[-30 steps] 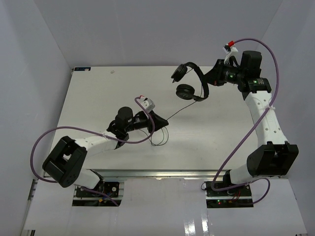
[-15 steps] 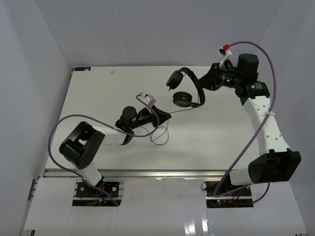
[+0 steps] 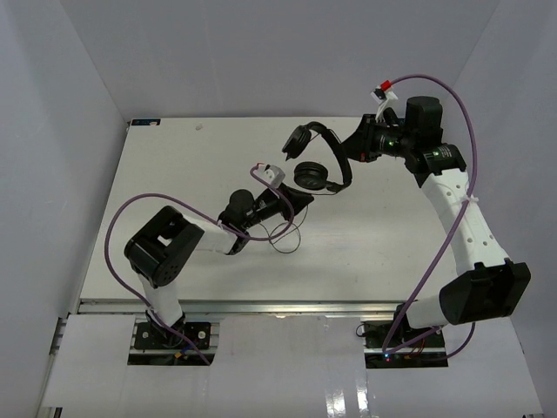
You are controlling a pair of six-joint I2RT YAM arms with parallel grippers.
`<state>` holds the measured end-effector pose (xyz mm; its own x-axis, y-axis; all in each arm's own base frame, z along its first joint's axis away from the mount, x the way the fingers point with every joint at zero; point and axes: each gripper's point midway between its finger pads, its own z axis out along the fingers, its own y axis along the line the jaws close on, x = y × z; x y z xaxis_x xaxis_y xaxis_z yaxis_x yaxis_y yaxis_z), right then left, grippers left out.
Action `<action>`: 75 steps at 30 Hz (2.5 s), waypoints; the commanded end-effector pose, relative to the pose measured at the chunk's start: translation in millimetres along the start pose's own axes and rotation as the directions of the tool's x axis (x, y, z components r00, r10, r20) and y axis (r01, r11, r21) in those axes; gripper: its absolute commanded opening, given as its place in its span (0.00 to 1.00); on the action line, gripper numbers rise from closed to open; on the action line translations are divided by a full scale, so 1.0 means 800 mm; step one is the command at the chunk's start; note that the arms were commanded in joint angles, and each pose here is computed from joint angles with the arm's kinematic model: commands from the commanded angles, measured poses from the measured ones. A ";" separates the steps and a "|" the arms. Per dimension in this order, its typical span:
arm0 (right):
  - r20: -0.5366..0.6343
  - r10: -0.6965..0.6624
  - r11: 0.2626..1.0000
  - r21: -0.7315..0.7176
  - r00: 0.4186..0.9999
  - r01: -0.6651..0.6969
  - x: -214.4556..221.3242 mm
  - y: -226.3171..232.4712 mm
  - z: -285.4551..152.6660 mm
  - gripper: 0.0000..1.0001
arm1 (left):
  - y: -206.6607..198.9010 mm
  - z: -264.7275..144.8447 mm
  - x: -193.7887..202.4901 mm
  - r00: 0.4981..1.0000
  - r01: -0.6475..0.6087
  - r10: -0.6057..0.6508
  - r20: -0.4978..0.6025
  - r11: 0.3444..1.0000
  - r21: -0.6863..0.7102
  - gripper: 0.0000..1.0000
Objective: Wrap the headphones
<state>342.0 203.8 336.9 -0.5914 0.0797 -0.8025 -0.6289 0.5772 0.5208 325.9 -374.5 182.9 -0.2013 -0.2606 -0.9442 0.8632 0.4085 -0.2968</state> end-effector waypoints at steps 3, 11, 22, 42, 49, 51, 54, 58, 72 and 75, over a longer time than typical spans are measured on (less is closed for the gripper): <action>0.056 -0.021 0.999 -0.031 0.998 0.023 -0.027 0.024 -0.002 0.08 | 0.027 0.012 -0.037 0.988 -0.023 0.048 0.149 0.986 -0.168 0.30; 0.054 -0.023 0.999 -0.032 0.998 0.025 -0.021 0.027 -0.003 0.08 | 0.047 0.025 -0.021 0.993 -0.017 0.042 0.112 0.977 -0.214 0.32; 0.077 -0.062 0.995 0.077 0.995 0.056 -0.026 0.001 -0.002 0.08 | 0.016 0.008 -0.018 0.991 -0.017 0.030 0.132 0.995 -0.102 0.28; 0.112 -0.125 0.957 0.277 0.986 0.090 -0.051 -0.066 0.008 0.08 | -0.088 -0.082 -0.020 0.998 -0.032 0.020 0.065 0.982 0.185 0.22; 0.137 -0.115 0.969 0.232 0.984 0.081 -0.064 -0.043 0.000 0.08 | -0.066 -0.080 -0.008 0.996 -0.009 -0.001 0.085 0.994 0.109 0.21; 0.143 -0.111 0.975 0.210 0.983 0.079 -0.069 -0.032 -0.002 0.08 | -0.057 -0.077 -0.001 0.997 -0.007 0.000 0.082 0.996 0.085 0.20; 0.153 -0.134 0.968 0.231 0.979 0.097 -0.077 -0.030 -0.008 0.08 | -0.059 -0.076 -0.005 0.994 -0.029 0.019 0.105 0.995 0.095 0.17; 0.153 -0.177 0.944 0.306 0.972 0.123 -0.083 -0.049 -0.014 0.08 | -0.085 -0.084 -0.025 0.990 -0.045 0.020 0.137 0.982 0.181 0.14; 0.109 -0.148 0.928 0.360 0.983 0.100 -0.063 -0.098 0.002 0.08 | -0.150 -0.150 -0.090 0.977 -0.129 0.078 0.198 0.956 0.263 0.12; 0.109 -0.148 0.929 0.357 0.983 0.100 -0.063 -0.097 0.002 0.08 | -0.149 -0.155 -0.090 0.976 -0.135 0.085 0.199 0.959 0.249 0.12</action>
<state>414.7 155.9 320.3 -0.4909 0.0669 -0.8686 -0.4449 0.8380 0.3160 183.6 -299.5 277.8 -0.0313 -0.4218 -0.9062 0.9717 0.1997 -0.1265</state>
